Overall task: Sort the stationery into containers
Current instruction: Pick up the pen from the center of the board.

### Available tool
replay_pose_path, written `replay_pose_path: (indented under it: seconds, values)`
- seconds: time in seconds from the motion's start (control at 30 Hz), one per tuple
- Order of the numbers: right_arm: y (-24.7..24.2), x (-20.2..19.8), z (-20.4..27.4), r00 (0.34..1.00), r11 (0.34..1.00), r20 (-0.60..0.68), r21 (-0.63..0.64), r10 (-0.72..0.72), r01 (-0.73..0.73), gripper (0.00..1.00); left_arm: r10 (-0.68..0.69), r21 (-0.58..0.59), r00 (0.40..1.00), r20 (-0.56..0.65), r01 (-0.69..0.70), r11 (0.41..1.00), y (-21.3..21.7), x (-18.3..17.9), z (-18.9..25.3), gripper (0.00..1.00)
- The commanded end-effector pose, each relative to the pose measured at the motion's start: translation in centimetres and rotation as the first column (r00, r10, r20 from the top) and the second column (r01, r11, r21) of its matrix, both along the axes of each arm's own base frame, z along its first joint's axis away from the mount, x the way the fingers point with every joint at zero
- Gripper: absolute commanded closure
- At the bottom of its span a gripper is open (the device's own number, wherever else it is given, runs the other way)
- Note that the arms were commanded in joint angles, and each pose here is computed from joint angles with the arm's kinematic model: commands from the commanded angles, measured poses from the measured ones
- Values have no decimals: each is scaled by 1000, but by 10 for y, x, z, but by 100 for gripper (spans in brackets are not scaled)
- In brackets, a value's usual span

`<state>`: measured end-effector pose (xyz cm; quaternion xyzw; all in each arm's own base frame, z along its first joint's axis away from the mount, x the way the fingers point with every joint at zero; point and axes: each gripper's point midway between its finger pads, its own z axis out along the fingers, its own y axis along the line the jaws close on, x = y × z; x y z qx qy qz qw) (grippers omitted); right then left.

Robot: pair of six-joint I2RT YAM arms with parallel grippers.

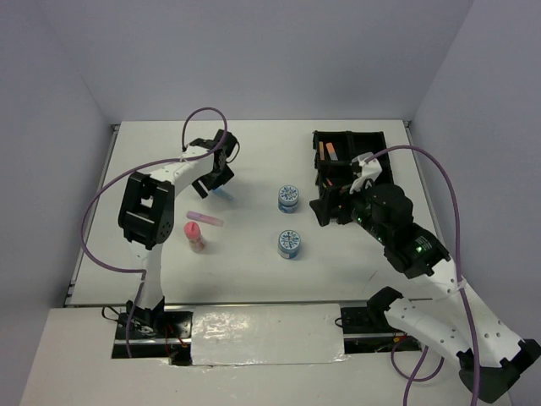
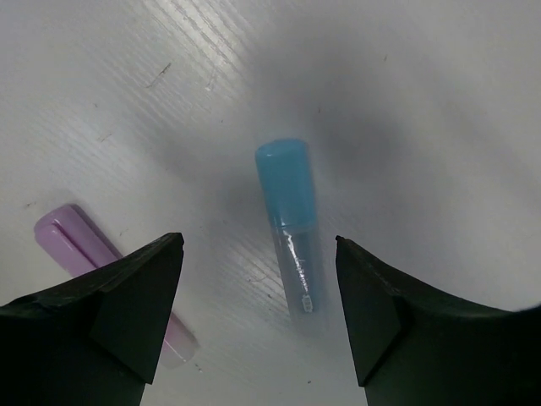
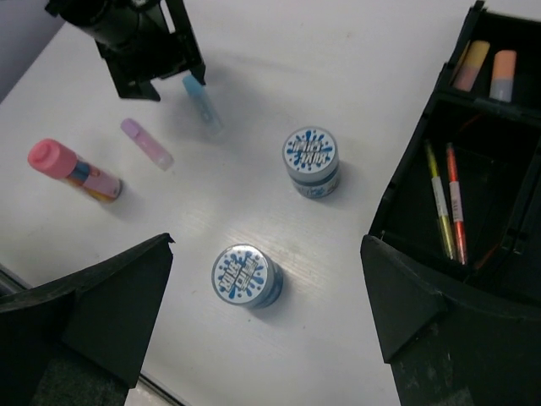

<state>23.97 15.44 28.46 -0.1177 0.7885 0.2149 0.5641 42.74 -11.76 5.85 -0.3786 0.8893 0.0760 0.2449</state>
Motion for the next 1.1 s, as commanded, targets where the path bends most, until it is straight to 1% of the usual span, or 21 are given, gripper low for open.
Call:
replay_pose_path:
  seconds: [0.0, 0.07, 0.2, 0.23, 0.3, 0.33, 0.4, 0.5, 0.53, 0.57, 0.63, 0.67, 0.73, 0.77, 0.8, 0.87, 0.9, 0.93, 0.97, 1.0, 1.07]
  values:
    - [13, -3, -10, 998, 998, -19, 18, 62, -62, 0, 10, -47, 999, 33, -9, 999, -5, 12, -1, 15]
    - [15, -1, -12, 998, 998, -22, 18, 63, -63, 0, -3, -50, 1000, 26, 5, 999, -7, 15, -6, 15]
    - [26, -3, -11, 994, 993, -22, 36, 109, -109, 1, -1, -31, 999, -36, 0, 1000, -7, 12, -30, 16]
    - [27, -3, -11, 993, 993, -23, 37, 115, -115, 1, -6, -34, 999, -43, 4, 999, -8, 12, -35, 20]
    - [29, -3, -12, 992, 992, -26, 35, 122, -121, 2, -7, -43, 999, -49, 5, 999, -9, 10, -43, 23]
    - [30, -3, -13, 992, 992, -29, 33, 123, -122, 2, -10, -43, 998, -61, 7, 999, -9, 7, -48, 28]
    - [30, -3, -13, 992, 992, -30, 35, 124, -123, 4, -17, -46, 998, -67, 14, 999, -9, 7, -51, 35]
    - [38, -7, -13, 985, 984, -19, 45, 172, -171, 9, -28, -65, 998, -61, 24, 998, -13, 8, -50, 75]
    - [41, -8, -13, 982, 981, -16, 53, 188, -187, 10, -30, -76, 998, -48, 26, 997, -14, 8, -46, 95]
    - [45, -9, -20, 978, 977, -24, 59, 209, -207, 11, -32, -83, 999, -33, 29, 996, -14, 9, -41, 100]
    - [59, -12, -21, 961, 957, -10, 101, 276, -273, 10, -64, -124, 998, 7, 64, 990, -21, 6, -26, 100]
    - [63, -13, -31, 955, 951, -26, 109, 294, -290, 0, -82, -146, 995, 63, 90, 985, -27, 13, -14, 100]
    - [77, -12, -34, 941, 930, -21, 161, 337, -330, 0, -149, -169, 978, 147, 173, 970, -39, 8, 17, 100]
    - [83, -10, -35, 939, 921, -12, 203, 343, -334, 0, -180, -181, 956, 232, 224, 958, -49, 15, 37, 100]
    - [90, -9, -40, 932, 910, -18, 224, 363, -350, 0, -224, -173, 924, 311, 286, 942, -56, 11, 71, 100]
    - [100, -8, -36, 924, 875, 22, 314, 382, -369, 0, -291, -143, 896, 335, 353, 924, -75, -4, 76, 100]
    - [105, -6, -39, 921, 866, 25, 331, 389, -375, 0, -303, -133, 857, 417, 388, 912, -77, -15, 116, 100]
    - [107, -3, -40, 922, 862, 31, 344, 386, -373, 3, -336, -118, 834, 437, 423, 898, -90, -26, 127, 100]
    - [111, 3, -41, 923, 858, 36, 359, 382, -369, 7, -348, -111, 817, 460, 441, 890, -92, -36, 142, 100]
    - [113, 6, -41, 925, 858, 39, 362, 378, -365, 10, -377, -104, 801, 464, 472, 875, -103, -48, 148, 100]
    - [121, 14, -40, 926, 847, 51, 389, 374, -363, 19, -393, -100, 787, 475, 492, 865, -110, -59, 157, 100]
